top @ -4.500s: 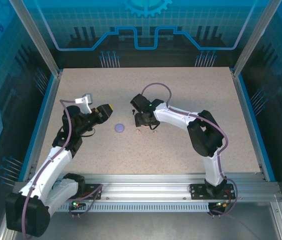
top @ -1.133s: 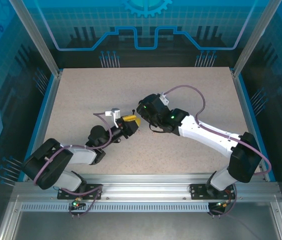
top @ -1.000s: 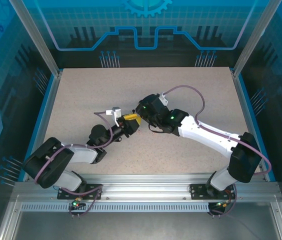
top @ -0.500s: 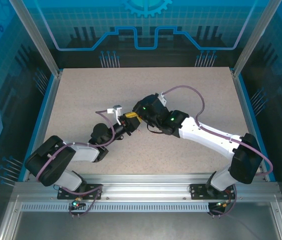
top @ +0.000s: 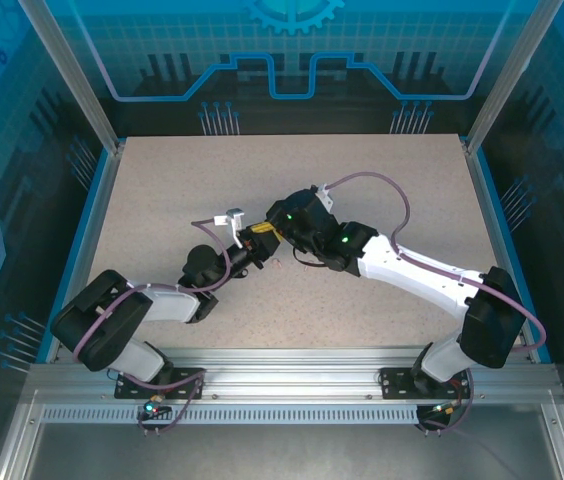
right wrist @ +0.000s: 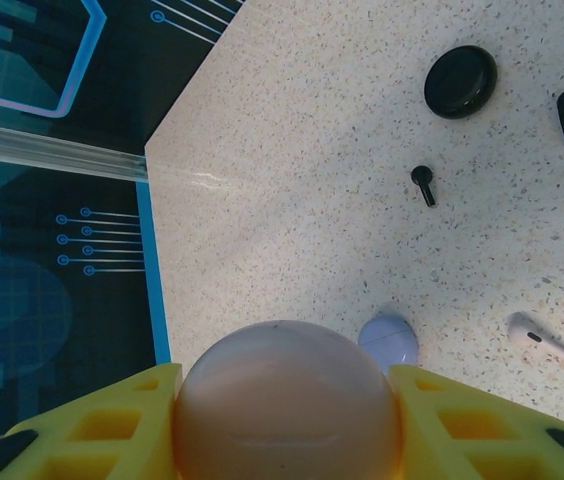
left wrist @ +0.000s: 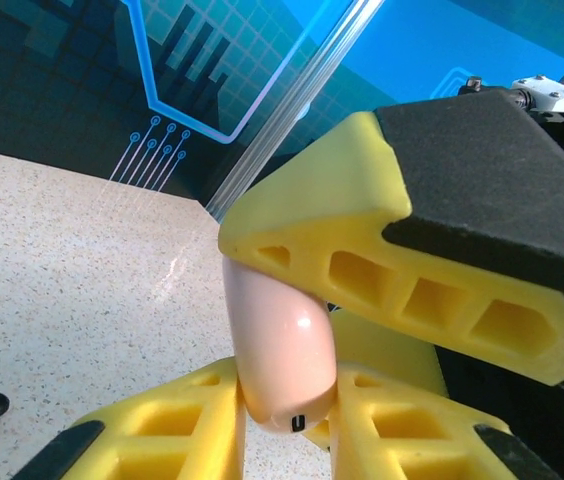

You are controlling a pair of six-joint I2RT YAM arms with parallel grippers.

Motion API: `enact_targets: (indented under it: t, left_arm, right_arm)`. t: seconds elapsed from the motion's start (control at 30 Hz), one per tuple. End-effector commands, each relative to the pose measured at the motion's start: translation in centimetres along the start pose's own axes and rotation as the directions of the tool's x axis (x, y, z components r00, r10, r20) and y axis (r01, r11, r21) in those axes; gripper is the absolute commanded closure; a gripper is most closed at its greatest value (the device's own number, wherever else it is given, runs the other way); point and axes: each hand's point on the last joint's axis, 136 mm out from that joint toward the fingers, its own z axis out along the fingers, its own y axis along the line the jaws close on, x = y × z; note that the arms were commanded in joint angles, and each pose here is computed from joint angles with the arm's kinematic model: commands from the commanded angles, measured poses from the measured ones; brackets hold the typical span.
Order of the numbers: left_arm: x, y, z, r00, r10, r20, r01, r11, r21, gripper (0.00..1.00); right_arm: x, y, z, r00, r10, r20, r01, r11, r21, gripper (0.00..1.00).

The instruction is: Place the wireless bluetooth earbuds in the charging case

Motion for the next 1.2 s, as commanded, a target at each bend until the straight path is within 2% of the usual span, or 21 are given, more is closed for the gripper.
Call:
enact_targets:
  t: [0.0, 0.23, 0.37, 0.5, 0.77, 1.0, 1.17]
  left_arm:
    - [-2.4, -1.9, 0.5, 0.995, 0.054, 0.084, -0.058, 0.997, 0.048, 0.76]
    - [-3.7, -2.5, 0.3, 0.991, 0.056, 0.125, -0.062, 0.997, 0.051, 0.73]
    - [-4.1, -2.7, 0.2, 0.989, 0.059, 0.136, -0.067, 0.996, 0.053, 0.77]
    - [-4.3, -2.9, 0.3, 0.988, 0.057, 0.141, -0.066, 0.996, 0.058, 0.87]
    - [-4.6, -3.2, 0.2, 0.988, 0.051, 0.148, -0.061, 0.996, 0.068, 0.98]
    - [-4.0, -3.1, 0.2, 0.991, 0.035, 0.127, -0.045, 0.996, 0.074, 1.00]
    - [-3.5, -2.8, 0.3, 0.994, 0.025, 0.108, -0.033, 0.997, 0.074, 1.00]
  right_arm:
    - [0.7, 0.4, -0.7, 1.000, 0.023, -0.013, -0.023, 0.999, -0.029, 0.66]
    - [1.1, 0.6, -0.6, 0.998, 0.067, -0.020, -0.068, 0.996, -0.057, 0.67]
    - [1.1, 0.8, -0.8, 0.997, 0.069, -0.021, -0.070, 0.995, -0.066, 0.67]
    - [1.2, 0.7, -0.9, 0.997, 0.073, -0.023, -0.074, 0.995, -0.068, 0.67]
    - [0.7, 0.8, -1.3, 0.997, 0.080, -0.006, -0.081, 0.994, -0.073, 0.64]
    - [-0.2, 0.6, -1.9, 0.996, 0.082, 0.018, -0.081, 0.994, -0.067, 0.54]
    - [-1.1, 1.1, -2.5, 0.998, 0.062, 0.031, -0.059, 0.994, -0.089, 0.33]
